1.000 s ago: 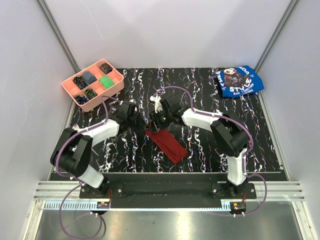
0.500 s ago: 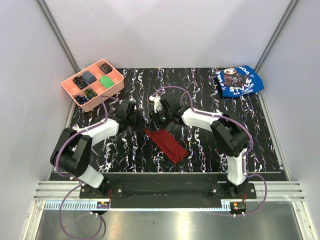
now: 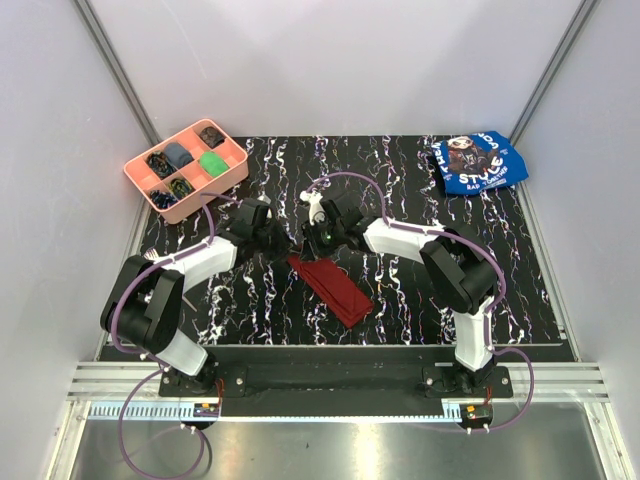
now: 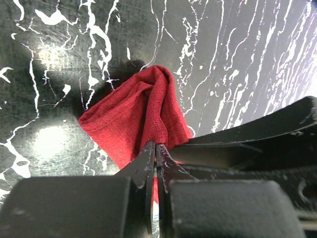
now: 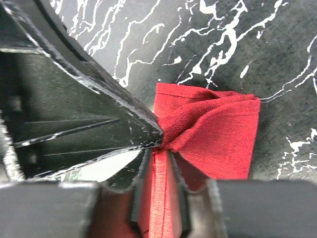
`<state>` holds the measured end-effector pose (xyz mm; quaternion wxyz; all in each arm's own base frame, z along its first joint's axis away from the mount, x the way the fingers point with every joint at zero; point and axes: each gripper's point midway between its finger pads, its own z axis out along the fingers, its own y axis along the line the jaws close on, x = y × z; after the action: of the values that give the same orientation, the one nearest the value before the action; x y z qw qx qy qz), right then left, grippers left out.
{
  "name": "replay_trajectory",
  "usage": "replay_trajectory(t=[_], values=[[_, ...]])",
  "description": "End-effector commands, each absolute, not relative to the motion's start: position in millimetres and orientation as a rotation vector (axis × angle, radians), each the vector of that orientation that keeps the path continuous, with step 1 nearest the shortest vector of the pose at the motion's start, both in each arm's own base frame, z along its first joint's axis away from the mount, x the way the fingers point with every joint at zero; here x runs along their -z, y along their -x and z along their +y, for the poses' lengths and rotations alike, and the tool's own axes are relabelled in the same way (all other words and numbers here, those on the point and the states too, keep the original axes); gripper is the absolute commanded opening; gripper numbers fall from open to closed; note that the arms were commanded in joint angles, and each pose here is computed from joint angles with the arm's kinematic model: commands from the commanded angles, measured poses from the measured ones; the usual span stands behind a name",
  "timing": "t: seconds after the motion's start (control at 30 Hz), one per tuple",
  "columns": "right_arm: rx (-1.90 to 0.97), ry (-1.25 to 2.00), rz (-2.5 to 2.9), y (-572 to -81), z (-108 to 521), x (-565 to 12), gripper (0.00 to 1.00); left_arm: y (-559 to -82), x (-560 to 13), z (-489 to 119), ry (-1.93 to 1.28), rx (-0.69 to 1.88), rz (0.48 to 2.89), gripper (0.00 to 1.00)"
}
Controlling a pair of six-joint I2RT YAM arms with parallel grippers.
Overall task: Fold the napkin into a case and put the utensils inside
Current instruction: Stuff the top corner of the smaller-rectangle-folded napkin into the folded napkin.
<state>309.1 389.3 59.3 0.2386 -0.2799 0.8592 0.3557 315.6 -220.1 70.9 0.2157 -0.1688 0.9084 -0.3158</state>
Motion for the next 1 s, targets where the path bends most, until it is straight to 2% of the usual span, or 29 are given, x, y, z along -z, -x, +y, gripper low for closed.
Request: replay_trajectory(t=[0.0,0.03,0.1,0.13,0.17,0.2,0.27,0.33,0.4,0.47,0.5,0.57,0.7,0.9,0.97], values=[[-0.963,0.736,2.291,-318.8,396.4,-66.9,0.15,-324.8,-98.0,-232.7,0.436,0.996,2.432,0.01],[-0.967,0.733,2.293,-317.9,396.1,-67.4,0.07,-324.8,-98.0,-232.7,0.436,0.996,2.431,0.01],[-0.961,0.737,2.287,-315.9,394.0,-71.1,0.03,-325.3,-97.1,-231.0,0.435,0.984,2.433,0.04],[-0.947,0.739,2.304,-313.4,390.3,-69.8,0.00,-325.3,-98.2,-229.7,0.417,0.970,2.428,0.10],[-0.928,0.738,2.304,-314.2,387.7,-73.2,0.00,-327.7,-97.0,-225.1,0.421,0.934,2.421,0.23],[-0.917,0.743,2.310,-313.8,385.2,-74.2,0.00,-326.0,-97.3,-220.5,0.406,0.901,2.421,0.31],[-0.894,0.763,2.324,-310.4,380.6,-77.7,0.00,-327.3,-96.8,-211.4,0.404,0.835,2.407,0.41],[-0.884,0.769,2.338,-309.0,376.9,-81.6,0.00,-323.3,-95.4,-204.7,0.385,0.793,2.406,0.41],[-0.895,0.770,2.346,-307.2,376.7,-84.1,0.00,-320.8,-90.8,-200.5,0.373,0.753,2.413,0.36],[-0.916,0.737,2.367,-307.4,375.2,-85.0,0.00,-318.4,-84.6,-202.8,0.358,0.737,2.434,0.29],[-0.926,0.730,2.371,-307.0,375.6,-85.0,0.00,-318.3,-79.8,-204.4,0.349,0.723,2.454,0.20],[-0.946,0.703,2.384,-306.3,376.2,-85.8,0.00,-318.4,-74.7,-205.3,0.336,0.681,2.474,0.17],[-0.952,0.651,2.371,-310.7,376.5,-91.5,0.00,-316.3,-69.8,-208.9,0.289,0.619,2.485,0.16],[-0.979,0.575,2.378,-316.4,367.2,-106.9,0.00,-319.7,-69.7,-210.8,0.190,0.393,2.493,0.29],[-0.995,0.575,2.387,-314.5,367.0,-106.5,0.00,-323.3,-68.1,-211.3,0.176,0.346,2.495,0.30]])
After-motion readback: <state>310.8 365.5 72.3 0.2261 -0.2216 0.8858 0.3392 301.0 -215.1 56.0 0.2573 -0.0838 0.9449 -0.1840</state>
